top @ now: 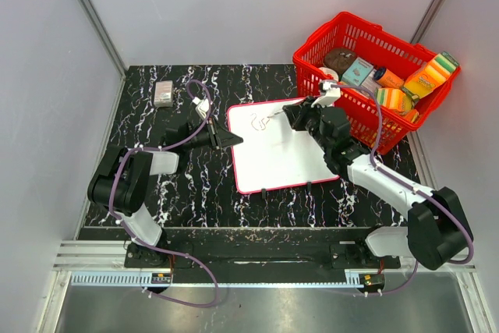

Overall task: Write a sentence on the whiteboard
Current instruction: Put down the whiteboard on the whiteboard stand.

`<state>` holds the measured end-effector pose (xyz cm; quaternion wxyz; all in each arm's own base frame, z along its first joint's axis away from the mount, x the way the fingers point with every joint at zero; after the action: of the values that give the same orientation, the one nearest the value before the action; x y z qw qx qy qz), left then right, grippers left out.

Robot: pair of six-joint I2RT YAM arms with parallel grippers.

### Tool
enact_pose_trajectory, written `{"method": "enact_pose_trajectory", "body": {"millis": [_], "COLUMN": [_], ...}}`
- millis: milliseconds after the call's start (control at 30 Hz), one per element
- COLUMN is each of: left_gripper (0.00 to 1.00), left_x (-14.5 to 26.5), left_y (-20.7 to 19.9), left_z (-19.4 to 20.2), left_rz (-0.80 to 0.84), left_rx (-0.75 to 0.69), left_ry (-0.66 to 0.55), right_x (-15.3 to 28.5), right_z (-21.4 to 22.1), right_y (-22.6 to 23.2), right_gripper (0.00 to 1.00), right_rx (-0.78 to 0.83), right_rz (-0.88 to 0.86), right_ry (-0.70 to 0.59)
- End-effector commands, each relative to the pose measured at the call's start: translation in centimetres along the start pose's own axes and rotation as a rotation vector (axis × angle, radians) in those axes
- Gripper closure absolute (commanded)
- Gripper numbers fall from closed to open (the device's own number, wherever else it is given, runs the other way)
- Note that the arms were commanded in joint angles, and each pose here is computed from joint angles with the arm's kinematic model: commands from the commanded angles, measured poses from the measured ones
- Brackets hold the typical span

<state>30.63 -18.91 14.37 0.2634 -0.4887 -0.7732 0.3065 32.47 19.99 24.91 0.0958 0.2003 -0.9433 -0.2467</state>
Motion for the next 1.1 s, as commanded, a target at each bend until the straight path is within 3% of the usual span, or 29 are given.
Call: {"method": "enact_pose_trajectory", "body": {"millis": [0, 733, 1067], "left_gripper": [1.0, 1.0, 1.0], "left_x": [-0.4, -0.4, -0.4], "left_y": [-0.9, -0.9, -0.9], "left_z": [-0.5, -0.5, -0.5], "left_rz": [0.037, 0.037, 0.036], "left_rx": [-0.117, -0.121, -0.119], "left_ry": [-0.003, -0.006, -0.004], "right_x": [-0.6, 1.4, 2.2], "right_z": [-0.6, 1.9, 1.9], "right_y": [1.0, -0.2, -0.9], "right_gripper": [1.0, 1.0, 1.0], "right_rx": [0.013, 0.002, 0.013], "right_rz": [-0.04, -0.015, 0.021], "right_ry": [-0.003, 0.102, 0.091]}}
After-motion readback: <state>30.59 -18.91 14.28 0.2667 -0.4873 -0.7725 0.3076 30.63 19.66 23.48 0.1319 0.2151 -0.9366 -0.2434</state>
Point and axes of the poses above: each gripper's point midway between its finger pads, its own x axis back along the fingers, its own y axis along the line the jaws close on, z = x × y, the point moved 6 cm from there along x, back along the fingers, and after that the axes turned 2 degrees about -x, right-handed, at the moved point
